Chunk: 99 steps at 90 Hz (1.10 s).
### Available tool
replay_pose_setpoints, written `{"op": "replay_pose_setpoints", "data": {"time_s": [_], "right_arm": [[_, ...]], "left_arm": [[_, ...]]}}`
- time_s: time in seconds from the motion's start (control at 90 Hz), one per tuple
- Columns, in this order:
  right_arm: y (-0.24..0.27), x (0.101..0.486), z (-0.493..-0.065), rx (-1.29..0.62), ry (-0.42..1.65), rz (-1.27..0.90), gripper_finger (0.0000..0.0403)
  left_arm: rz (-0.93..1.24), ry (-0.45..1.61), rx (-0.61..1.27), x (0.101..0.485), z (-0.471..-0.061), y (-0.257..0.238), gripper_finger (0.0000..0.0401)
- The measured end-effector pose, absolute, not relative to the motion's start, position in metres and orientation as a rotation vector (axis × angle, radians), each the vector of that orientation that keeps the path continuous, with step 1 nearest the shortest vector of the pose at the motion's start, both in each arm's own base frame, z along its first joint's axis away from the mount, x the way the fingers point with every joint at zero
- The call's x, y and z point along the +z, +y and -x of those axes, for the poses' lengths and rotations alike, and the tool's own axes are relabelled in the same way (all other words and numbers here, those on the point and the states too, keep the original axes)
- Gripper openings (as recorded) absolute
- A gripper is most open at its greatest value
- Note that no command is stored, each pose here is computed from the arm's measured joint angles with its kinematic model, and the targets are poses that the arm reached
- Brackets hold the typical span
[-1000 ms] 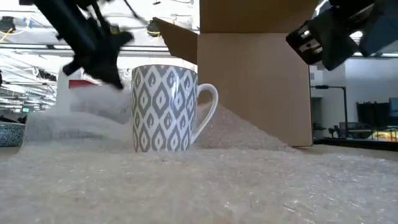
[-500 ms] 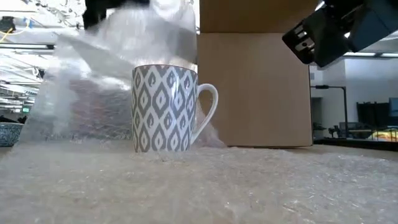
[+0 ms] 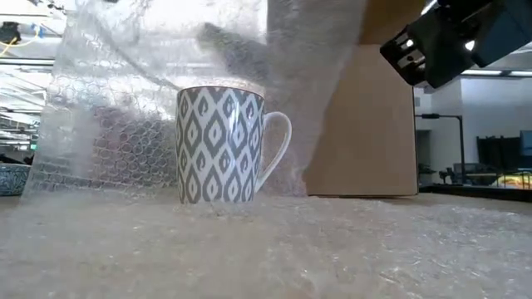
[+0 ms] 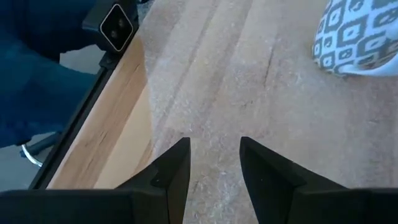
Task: Wrap mug
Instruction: Wrap the white gray mug with bubble wrap
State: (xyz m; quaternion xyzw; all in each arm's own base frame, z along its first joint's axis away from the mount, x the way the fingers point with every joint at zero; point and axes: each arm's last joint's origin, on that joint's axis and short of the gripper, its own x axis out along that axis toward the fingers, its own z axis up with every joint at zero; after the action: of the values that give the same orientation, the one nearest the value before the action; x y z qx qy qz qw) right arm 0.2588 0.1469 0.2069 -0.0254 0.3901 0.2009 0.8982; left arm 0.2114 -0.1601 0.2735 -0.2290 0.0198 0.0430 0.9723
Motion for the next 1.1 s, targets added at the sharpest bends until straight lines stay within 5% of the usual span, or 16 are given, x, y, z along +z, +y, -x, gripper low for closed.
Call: {"op": "replay_pose_setpoints", "data": {"time_s": [0.378,0.622,0.889,1.1], "right_arm": [[0.146,0.223,-0.236,0.348,0.818,0.139,0.0127],[0.143,0.233,-0.231,0.353,0.784,0.137,0.0127],[0.143,0.232,-0.23,0.354,0.8,0.145,0.0127],[0.141,0.228,-0.226,0.345,0.855,0.164,0.0127]], "left_arm": [[0.63,0.099,-0.108,0.229,-0.245,-0.193,0.0004],[0.688,0.157,-0.175,0.23,-0.26,-0.213,0.0071],[0.925,0.395,-0.127,0.217,-0.261,-0.216,0.0164],[1.183,0.77,-0.057,0.196,-0.246,-0.222,0.0177]]}}
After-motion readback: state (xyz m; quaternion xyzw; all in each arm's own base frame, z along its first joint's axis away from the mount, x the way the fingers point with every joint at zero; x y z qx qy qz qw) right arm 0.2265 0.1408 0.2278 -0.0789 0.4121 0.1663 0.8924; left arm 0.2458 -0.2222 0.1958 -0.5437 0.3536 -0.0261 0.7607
